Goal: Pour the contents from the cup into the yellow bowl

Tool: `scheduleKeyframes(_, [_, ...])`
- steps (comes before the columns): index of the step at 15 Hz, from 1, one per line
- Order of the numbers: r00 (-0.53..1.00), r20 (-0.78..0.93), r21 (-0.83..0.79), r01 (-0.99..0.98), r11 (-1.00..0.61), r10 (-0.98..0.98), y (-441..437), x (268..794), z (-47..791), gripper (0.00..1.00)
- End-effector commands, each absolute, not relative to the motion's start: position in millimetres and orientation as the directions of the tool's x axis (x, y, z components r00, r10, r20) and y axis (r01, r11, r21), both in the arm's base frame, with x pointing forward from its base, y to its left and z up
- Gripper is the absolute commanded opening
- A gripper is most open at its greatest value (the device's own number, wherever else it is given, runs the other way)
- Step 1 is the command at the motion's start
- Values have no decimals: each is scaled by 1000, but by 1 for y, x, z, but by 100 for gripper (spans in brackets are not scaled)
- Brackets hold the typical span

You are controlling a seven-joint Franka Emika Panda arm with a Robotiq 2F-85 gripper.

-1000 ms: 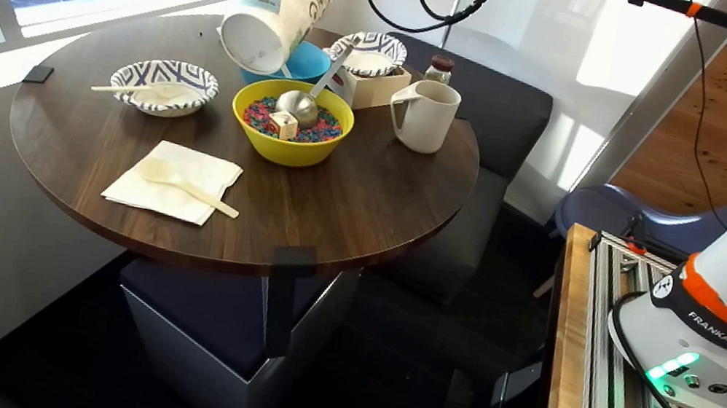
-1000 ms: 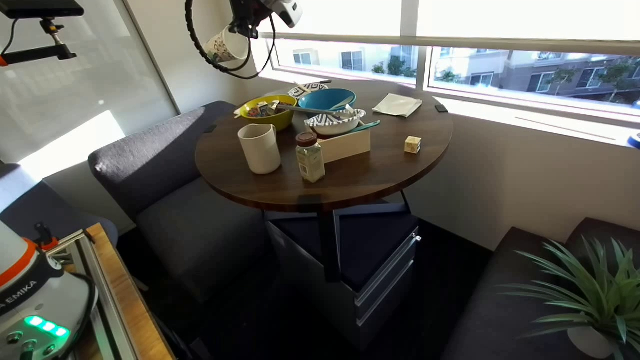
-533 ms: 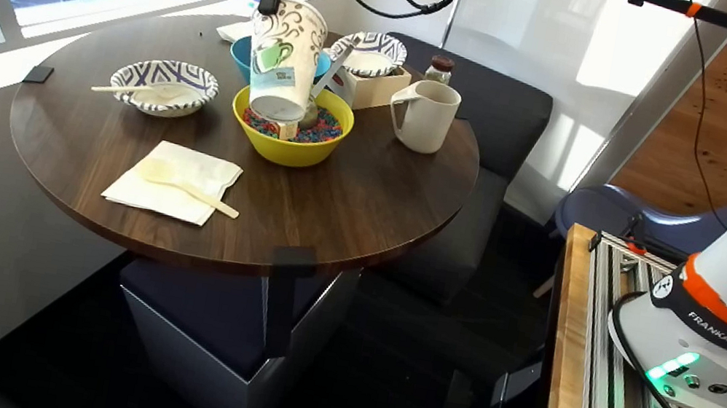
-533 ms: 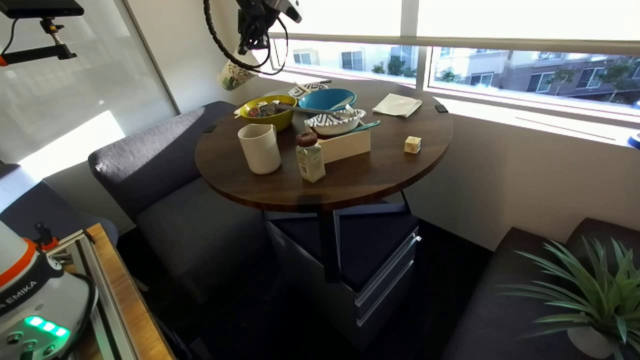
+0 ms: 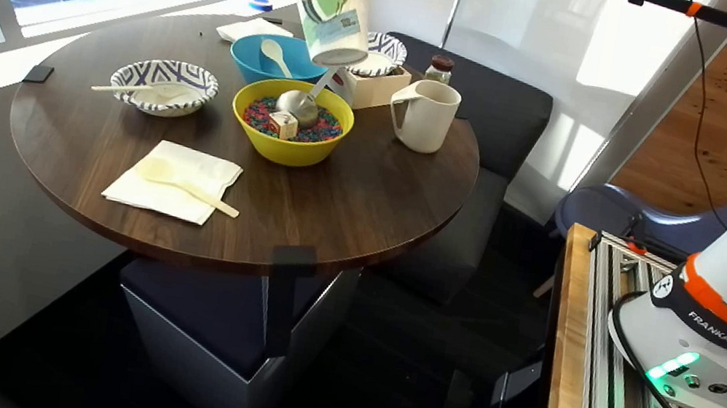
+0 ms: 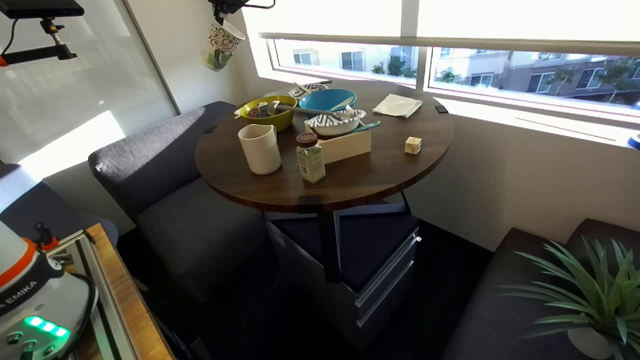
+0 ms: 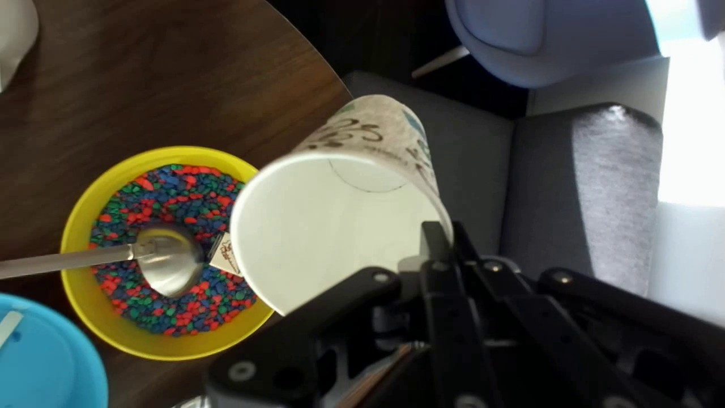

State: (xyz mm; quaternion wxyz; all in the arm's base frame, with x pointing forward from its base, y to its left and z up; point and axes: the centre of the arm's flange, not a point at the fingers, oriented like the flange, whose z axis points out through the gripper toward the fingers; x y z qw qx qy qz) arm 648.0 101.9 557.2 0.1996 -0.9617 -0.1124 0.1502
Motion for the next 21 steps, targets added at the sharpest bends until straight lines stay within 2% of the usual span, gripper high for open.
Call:
scheduleKeyframes(1, [969,-223,-292,38,-956,107,96,638,577,1])
scheduleKeyframes(2, [976,-207,-253,20,-967,74,91,637,577,1])
scheduleKeyframes(3, [984,-149,-433,23,-901,97,84,637,576,1])
scheduleKeyframes(4, [974,-181,-350,63,-935,134,91,648,586,1])
scheduleKeyframes(5, [977,-169,-362,60,-930,129,89,649,588,3])
scheduleKeyframes(10, [977,-170,-360,62,-931,131,90,649,587,1])
scheduleKeyframes(17, [922,90,-335,384,-861,376,166,675,531,1])
scheduleKeyframes(21, [854,219,-226,514,-827,471,184,690,494,1])
